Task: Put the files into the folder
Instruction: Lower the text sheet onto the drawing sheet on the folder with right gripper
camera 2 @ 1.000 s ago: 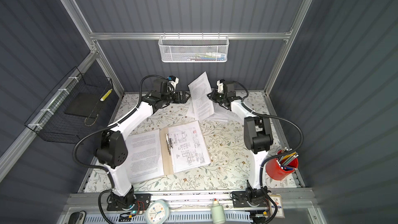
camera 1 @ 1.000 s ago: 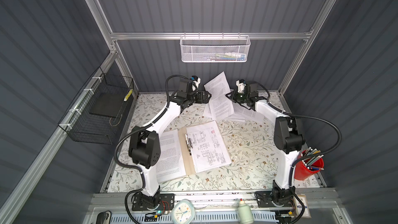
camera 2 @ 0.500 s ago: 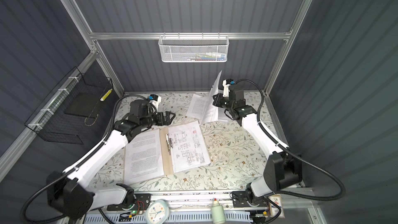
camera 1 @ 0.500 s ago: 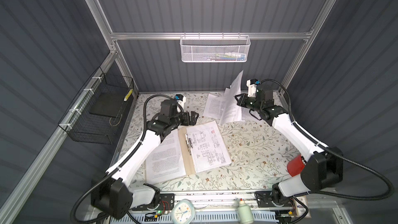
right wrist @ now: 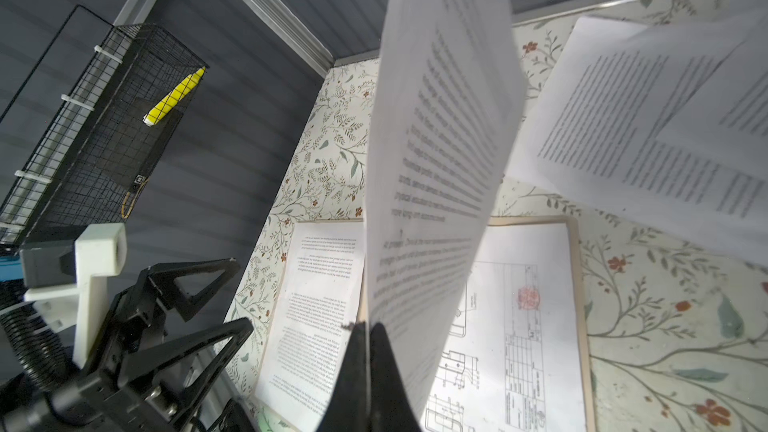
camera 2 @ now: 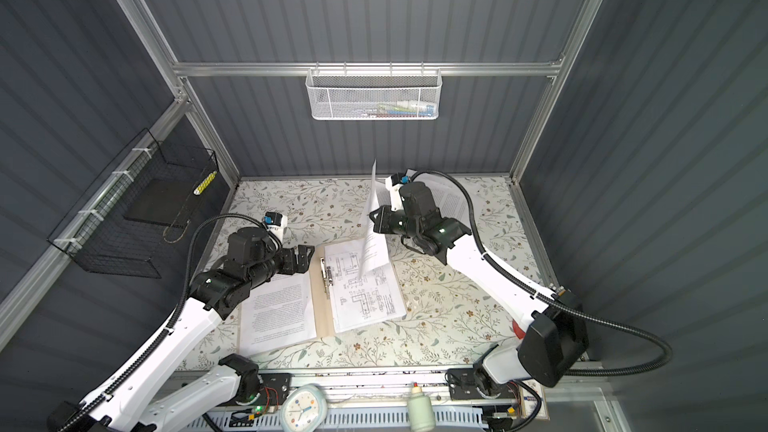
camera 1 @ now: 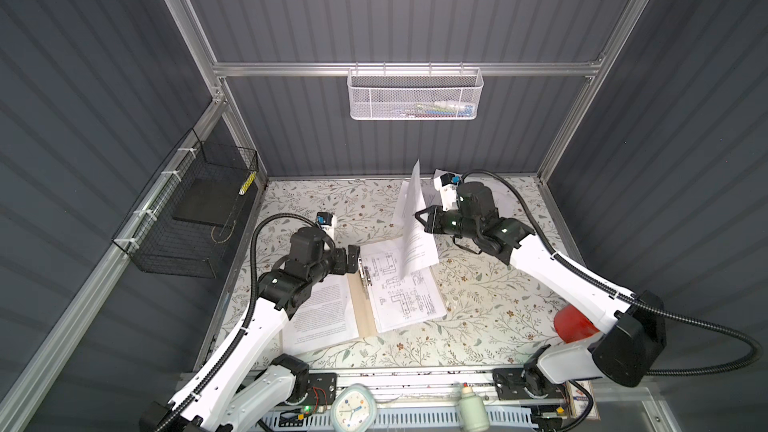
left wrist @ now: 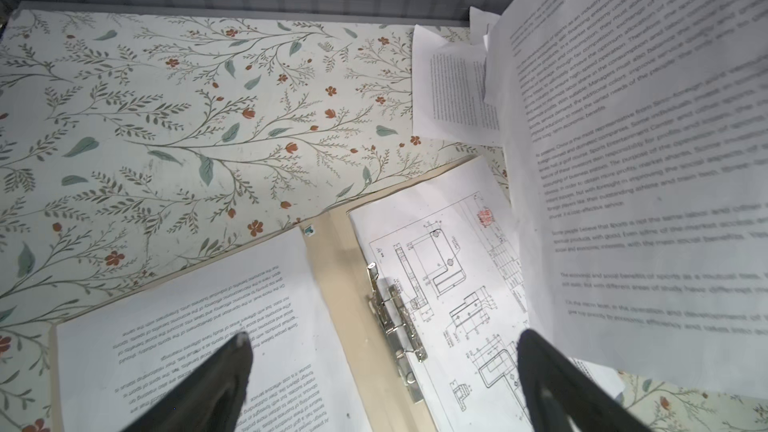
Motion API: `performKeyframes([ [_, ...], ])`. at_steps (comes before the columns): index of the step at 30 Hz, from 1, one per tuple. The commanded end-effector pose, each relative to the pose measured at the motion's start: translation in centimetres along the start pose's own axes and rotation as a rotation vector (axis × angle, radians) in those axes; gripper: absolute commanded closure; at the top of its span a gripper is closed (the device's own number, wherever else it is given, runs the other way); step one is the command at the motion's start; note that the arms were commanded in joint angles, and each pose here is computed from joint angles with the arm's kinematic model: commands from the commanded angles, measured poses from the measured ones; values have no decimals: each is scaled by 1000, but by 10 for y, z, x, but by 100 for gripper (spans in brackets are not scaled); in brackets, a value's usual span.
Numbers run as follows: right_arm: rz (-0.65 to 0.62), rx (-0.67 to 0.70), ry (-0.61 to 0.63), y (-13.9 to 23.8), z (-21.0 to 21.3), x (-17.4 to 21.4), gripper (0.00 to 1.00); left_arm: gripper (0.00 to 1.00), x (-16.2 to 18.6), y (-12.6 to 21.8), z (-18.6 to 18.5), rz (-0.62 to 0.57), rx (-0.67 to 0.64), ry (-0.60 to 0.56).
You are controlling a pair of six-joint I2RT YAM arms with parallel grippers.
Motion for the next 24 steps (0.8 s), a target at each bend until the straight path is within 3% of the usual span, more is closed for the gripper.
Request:
performKeyframes([
  [1,30,-31,-61,4,-7,14,100,0,3,-2,4,7,-46,-29],
  [7,166,-48,-208,-11,-64,78,100,0,5,-6,3,26,-36,-33],
  [12,257,-25,-158,-38,-92,123,100,0,7,-9,3,42,-29,-33],
  [16,304,-60,-172,-59,-96,141,100,0,8,-10,3,50,-29,-35],
  [24,310,-29,-183,-63,-91,147,100,0,12,-11,-1,80,13,-26],
])
Point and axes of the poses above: each gripper's point midway between its finger pads, its own y axis back along the fingers, its own z axis along the line the jaws close on, x = y × z, the point moved 8 cm from there along y, back along the fingers, and after that the axes turned 13 degrees about y, right-handed, at the moved point
